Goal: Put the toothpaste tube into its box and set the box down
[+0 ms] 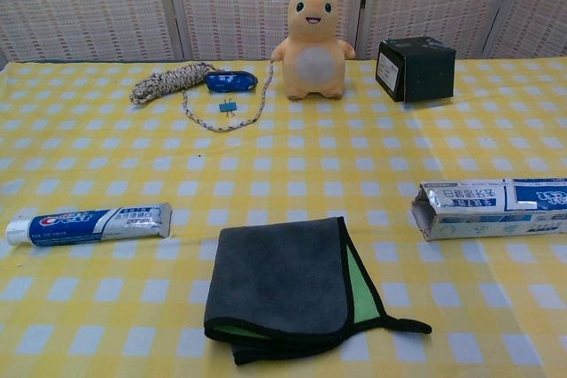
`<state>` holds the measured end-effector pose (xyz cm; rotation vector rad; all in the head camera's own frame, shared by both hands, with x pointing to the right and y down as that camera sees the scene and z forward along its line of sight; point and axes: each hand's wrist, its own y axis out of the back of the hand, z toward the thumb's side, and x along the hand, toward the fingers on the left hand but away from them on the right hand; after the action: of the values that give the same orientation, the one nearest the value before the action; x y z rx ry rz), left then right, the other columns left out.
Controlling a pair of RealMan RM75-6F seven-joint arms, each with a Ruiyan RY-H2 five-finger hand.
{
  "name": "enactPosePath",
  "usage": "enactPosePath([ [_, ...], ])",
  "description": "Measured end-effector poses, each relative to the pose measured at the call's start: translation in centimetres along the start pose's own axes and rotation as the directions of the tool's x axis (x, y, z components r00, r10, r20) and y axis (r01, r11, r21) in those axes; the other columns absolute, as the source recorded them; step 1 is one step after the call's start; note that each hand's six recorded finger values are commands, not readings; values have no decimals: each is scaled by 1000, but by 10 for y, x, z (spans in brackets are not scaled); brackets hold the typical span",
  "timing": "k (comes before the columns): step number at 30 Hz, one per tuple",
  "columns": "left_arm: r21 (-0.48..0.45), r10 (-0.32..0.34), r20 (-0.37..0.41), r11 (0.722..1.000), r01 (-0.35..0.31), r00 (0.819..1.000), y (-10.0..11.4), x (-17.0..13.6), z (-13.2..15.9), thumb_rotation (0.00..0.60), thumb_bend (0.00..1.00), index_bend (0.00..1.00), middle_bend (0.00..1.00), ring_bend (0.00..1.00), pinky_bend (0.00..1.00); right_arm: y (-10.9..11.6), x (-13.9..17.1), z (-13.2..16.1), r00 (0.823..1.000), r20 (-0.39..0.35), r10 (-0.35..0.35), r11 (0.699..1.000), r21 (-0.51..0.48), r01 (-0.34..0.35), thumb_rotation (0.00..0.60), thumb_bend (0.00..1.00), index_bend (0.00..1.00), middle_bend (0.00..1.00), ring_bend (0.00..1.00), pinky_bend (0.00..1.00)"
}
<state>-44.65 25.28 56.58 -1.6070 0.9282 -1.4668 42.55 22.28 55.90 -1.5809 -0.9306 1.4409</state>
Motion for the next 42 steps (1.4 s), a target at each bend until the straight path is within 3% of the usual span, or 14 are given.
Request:
enactPosePath([
  [12, -14, -19, 33, 1000, 20, 999, -5, -2, 7, 600, 212, 16, 68, 57, 80, 3, 4, 2, 1000, -11, -11, 1000, -5, 11, 600, 326, 0, 0, 0, 0],
  [14, -39, -21, 60, 999, 24, 998, -5, -2, 14, 600, 212, 57, 186, 160, 177, 3, 4, 0, 1000, -6, -8, 1000, -6, 8, 600, 326, 0, 0, 0, 0],
  [19, -79, 45, 174, 996, -31, 984, -4, 10, 40, 600, 212, 239, 763, 706, 804, 3, 3, 1, 1000, -10, -10, 1000, -6, 10, 600, 326, 0, 0, 0, 0],
  [22, -71, 55, 219, 997, -40, 974, -7, 22, 51, 600, 213, 329, 968, 900, 971, 2, 2, 2, 1000, -10, -6, 1000, -2, 6, 600, 325, 0, 0, 0, 0],
  [26, -61, 14, 244, 998, 1, 970, -17, 34, 59, 600, 211, 391, 1000, 996, 1000, -1, -1, 1, 1000, 4, 5, 1000, 3, -5, 600, 326, 0, 0, 0, 0],
  [31, -57, -80, 240, 994, 96, 968, -34, 45, 69, 600, 212, 416, 1000, 1000, 1000, -1, -4, 0, 1000, 17, 5, 1000, 3, -5, 600, 326, 0, 0, 0, 0],
  [36, -4, -118, 225, 993, 122, 967, -43, 54, 79, 600, 212, 427, 1000, 1000, 1000, -5, -6, 1, 1000, 16, 23, 1000, 10, -23, 600, 326, 0, 0, 0, 0],
  [42, -12, -169, 187, 985, 174, 968, -55, 67, 90, 600, 217, 399, 1000, 1000, 1000, -6, -7, 0, 999, 27, 31, 999, 6, -32, 600, 325, 0, 0, 0, 0],
])
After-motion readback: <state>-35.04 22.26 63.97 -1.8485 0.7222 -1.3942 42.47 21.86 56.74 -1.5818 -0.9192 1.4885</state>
